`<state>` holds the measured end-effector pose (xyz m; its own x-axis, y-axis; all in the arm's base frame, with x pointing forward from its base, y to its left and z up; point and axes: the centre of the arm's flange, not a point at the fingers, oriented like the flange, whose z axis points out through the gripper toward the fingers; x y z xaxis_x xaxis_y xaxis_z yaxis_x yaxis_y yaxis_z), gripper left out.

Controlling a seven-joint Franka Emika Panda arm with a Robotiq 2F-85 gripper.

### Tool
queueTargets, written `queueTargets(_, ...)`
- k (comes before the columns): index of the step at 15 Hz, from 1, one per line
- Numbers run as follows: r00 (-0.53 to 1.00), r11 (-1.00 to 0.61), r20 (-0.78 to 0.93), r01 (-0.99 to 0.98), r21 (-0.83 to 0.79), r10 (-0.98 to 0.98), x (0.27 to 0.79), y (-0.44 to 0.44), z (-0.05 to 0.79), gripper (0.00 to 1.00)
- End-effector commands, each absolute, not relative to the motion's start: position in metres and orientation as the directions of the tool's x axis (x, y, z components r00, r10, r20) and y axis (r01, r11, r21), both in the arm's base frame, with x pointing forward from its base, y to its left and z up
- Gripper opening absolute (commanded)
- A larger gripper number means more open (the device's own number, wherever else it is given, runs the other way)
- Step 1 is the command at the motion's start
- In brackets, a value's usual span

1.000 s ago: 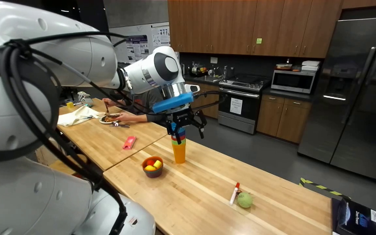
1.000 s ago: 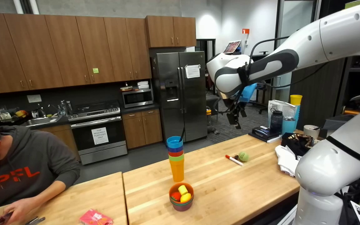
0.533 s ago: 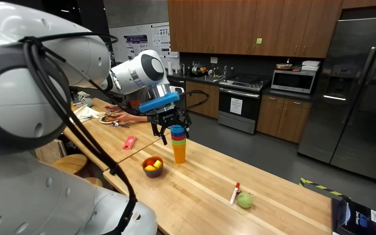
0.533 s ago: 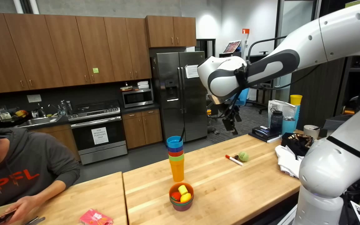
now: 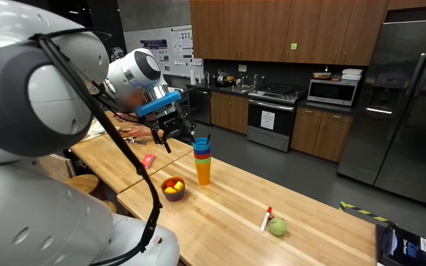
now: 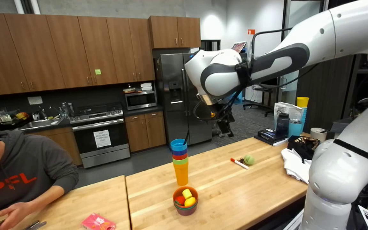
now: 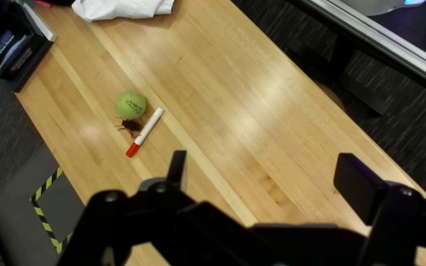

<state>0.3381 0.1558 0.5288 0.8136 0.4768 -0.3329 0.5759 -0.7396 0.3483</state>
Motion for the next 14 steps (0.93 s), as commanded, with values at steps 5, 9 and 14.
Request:
queueTargets(5,0.811,-0.734,-0.335,0.580,0.354,0.480,0.3396,0.1587,0.5297,1.00)
queueTargets(9,0.810,-0.733,-0.336,0.581,0.353,0.480,0.3397,0.1588,0.5294,1.00)
queueTargets(14,0.810,-0.733,-0.336,0.581,0.353,0.480,0.3397,0.1588,0.5294,1.00)
